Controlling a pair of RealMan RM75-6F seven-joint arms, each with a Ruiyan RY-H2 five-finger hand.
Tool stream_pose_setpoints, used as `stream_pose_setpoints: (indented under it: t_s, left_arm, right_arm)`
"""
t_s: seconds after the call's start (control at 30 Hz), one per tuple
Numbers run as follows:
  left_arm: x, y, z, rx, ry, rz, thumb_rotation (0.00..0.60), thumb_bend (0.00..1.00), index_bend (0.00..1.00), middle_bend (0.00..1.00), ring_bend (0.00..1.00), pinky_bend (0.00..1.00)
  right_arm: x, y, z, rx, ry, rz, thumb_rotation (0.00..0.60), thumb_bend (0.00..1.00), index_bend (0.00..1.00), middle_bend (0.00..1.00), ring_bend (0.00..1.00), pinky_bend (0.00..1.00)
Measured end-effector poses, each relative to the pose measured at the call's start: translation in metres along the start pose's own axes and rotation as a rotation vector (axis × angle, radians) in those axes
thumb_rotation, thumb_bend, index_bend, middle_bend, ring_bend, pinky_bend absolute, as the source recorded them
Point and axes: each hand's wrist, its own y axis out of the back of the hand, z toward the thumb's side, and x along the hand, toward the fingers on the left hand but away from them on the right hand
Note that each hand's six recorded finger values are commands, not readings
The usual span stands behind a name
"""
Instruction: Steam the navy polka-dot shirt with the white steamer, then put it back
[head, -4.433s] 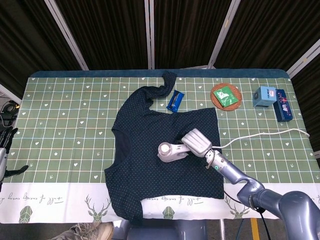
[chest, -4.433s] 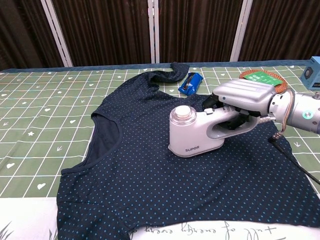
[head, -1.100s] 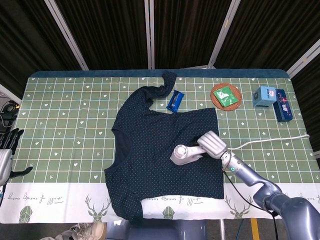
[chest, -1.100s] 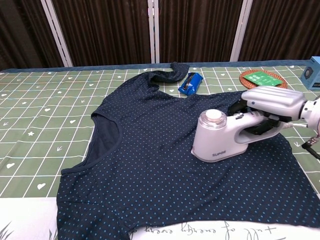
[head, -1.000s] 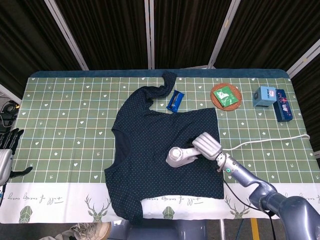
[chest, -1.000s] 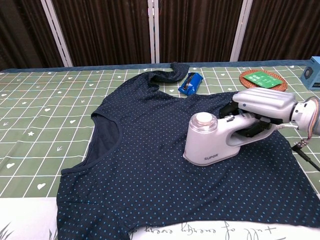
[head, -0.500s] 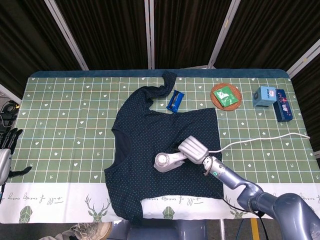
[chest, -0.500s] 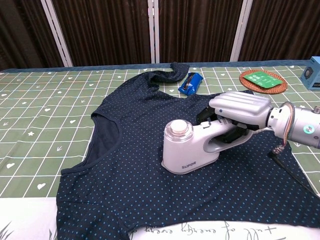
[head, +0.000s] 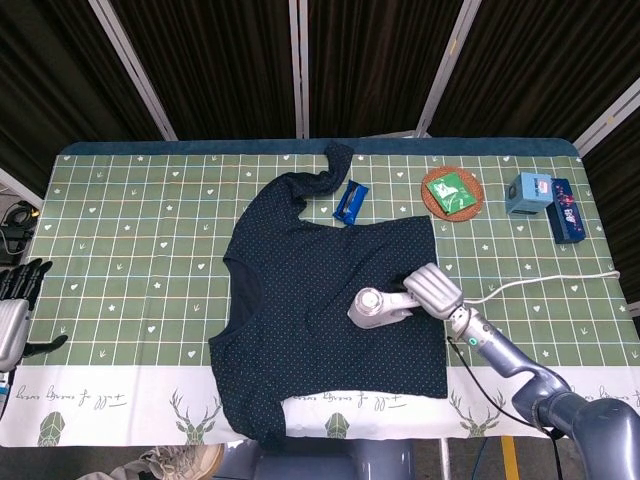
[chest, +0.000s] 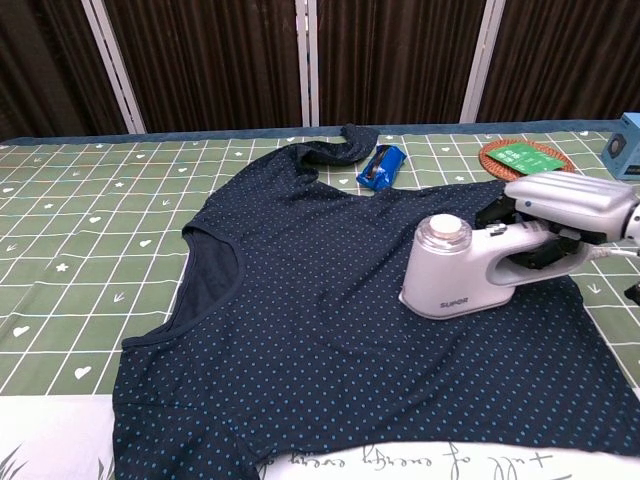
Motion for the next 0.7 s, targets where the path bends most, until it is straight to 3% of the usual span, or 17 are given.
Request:
stream_pose_setpoints:
  t_s: [0.33, 0.7]
  left_arm:
    - [-0.001, -0.001, 0.002, 0.001, -0.003, 0.000, 0.600, 0.00, 0.00, 0.00, 0.00, 0.00]
    - [-0.002, 0.001, 0.003, -0.007, -0.005, 0.005, 0.600, 0.00, 0.00, 0.00, 0.00, 0.00]
  right_arm:
    - [0.035, -0.001, -0.050, -0.014, -0.116, 0.002, 0.600, 0.90, 0.71, 0.61, 0.63, 0.83]
    - [0.040, 0.019, -0.060, -0.058, -0.135, -0.085, 0.600, 0.90, 0.71, 0.61, 0.63, 0.83]
